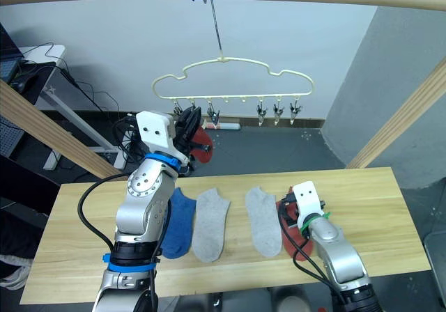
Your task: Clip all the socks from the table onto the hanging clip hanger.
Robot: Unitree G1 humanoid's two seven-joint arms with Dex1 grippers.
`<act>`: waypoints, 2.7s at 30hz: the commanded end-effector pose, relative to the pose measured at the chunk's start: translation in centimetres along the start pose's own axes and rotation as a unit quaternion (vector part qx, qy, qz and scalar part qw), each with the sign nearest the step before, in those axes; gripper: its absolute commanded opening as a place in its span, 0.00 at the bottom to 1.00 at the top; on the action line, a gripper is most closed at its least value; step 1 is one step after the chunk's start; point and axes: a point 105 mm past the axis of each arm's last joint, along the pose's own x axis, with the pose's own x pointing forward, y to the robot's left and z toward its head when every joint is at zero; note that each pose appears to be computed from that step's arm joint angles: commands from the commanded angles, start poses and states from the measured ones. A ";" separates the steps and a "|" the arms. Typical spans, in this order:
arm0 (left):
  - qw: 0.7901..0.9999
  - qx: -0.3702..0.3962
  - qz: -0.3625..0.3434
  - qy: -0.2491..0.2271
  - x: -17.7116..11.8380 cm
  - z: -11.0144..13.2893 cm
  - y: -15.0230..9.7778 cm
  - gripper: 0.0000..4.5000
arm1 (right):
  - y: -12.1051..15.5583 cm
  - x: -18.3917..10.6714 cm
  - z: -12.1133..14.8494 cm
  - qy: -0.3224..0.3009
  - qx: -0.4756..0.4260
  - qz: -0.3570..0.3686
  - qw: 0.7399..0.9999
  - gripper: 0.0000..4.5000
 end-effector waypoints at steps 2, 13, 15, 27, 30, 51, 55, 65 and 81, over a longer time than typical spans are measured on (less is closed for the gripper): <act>1.000 0.004 -0.011 -0.024 -0.1 1.4 -0.3 0.02 | 0.3 0.3 -0.4 0.004 0.012 -0.004 1.000 1.00; 0.999 -0.009 -0.037 -0.016 -0.3 1.4 -0.5 0.02 | -1.6 1.1 -1.5 0.021 -0.001 -0.022 1.000 0.45; 0.999 -0.017 -0.048 -0.015 -0.4 1.6 -0.6 0.02 | -1.7 1.0 -0.9 0.010 -0.017 -0.013 1.000 0.29; 0.986 -0.109 -0.129 0.000 -0.9 3.7 -2.2 0.02 | 5.3 -0.7 10.1 -0.206 -0.295 0.126 0.924 0.00; 0.982 -0.136 -0.135 0.005 -1.0 4.1 -2.5 0.02 | 6.8 -0.6 11.8 -0.235 -0.324 0.139 0.906 0.00; 0.976 -0.159 -0.145 0.021 -1.6 4.7 -2.9 0.02 | 10.3 -0.8 17.1 -0.312 -0.363 0.176 0.860 0.00; 0.976 -0.159 -0.146 0.021 -1.6 4.6 -3.1 0.02 | 10.3 -0.9 17.4 -0.315 -0.358 0.180 0.860 0.00; 0.977 -0.154 -0.145 0.025 -1.7 4.4 -3.0 0.02 | 10.9 -1.4 19.1 -0.339 -0.352 0.182 0.853 0.00; 0.979 -0.139 -0.141 0.038 -2.1 3.6 -2.7 0.22 | 12.0 -1.8 20.4 -0.362 -0.342 0.191 0.846 0.00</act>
